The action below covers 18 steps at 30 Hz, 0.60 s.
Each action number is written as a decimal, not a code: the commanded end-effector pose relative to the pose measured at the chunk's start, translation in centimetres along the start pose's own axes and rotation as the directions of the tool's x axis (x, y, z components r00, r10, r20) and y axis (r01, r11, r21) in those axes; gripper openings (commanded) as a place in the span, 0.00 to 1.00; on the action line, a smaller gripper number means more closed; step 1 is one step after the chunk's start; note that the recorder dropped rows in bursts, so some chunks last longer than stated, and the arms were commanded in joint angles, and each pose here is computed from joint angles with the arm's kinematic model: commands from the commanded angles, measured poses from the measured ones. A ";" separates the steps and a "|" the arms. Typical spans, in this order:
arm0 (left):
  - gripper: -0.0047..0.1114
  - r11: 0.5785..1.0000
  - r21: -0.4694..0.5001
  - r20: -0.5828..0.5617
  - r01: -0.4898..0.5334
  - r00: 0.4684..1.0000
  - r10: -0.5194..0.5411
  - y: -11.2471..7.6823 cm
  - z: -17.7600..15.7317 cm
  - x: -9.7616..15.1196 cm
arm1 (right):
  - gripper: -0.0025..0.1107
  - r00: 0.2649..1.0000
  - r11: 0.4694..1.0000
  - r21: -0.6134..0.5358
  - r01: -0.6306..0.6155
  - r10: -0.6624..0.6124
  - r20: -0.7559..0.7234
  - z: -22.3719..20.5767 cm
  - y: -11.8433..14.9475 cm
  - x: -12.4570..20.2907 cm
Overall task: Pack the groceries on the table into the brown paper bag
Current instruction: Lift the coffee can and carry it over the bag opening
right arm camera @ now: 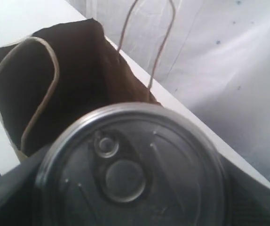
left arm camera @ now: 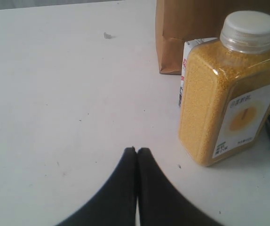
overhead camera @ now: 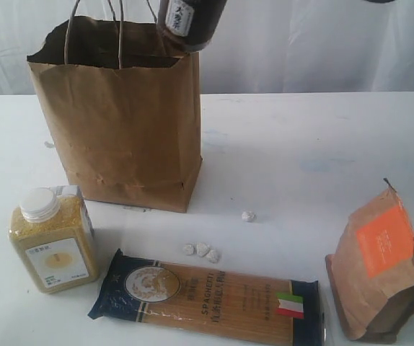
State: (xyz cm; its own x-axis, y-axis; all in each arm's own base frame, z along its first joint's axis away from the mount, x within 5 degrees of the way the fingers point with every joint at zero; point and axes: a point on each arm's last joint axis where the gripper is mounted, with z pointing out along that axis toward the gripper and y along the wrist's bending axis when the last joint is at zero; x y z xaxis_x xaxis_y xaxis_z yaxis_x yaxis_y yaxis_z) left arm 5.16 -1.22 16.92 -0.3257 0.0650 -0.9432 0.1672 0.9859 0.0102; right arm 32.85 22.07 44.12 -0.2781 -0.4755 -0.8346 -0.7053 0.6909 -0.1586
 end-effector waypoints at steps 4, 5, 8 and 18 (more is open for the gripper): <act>0.04 1.000 -0.004 0.010 0.008 1.000 -0.008 0.0 0.0 0.0 | 0.02 0.991 0.995 0.042 0.095 -0.098 0.095 2.0 1.3 -2.2; 0.04 1.000 -0.003 0.010 0.009 1.000 -0.009 0.0 0.0 0.0 | 0.02 0.990 0.995 0.042 0.096 -0.100 0.101 2.3 1.4 -2.4; 0.04 1.000 -0.002 0.010 0.012 1.000 -0.012 0.0 0.0 0.0 | 0.02 0.986 0.994 0.044 0.101 -0.106 0.125 2.5 1.6 -3.1; 0.04 1.000 -0.003 0.013 0.012 1.000 -0.011 0.0 0.0 0.0 | 0.02 0.982 0.993 0.053 0.110 -0.117 0.147 3.1 1.8 -3.7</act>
State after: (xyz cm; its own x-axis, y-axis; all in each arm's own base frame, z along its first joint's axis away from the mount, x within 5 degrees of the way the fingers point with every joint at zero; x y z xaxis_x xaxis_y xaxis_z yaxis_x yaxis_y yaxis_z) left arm 5.16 -1.22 16.92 -0.3257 0.0650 -0.9432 0.1672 0.9859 0.0102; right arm 34.53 26.43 44.78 -0.1352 -0.4916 -0.8603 -0.7084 0.6550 -0.2629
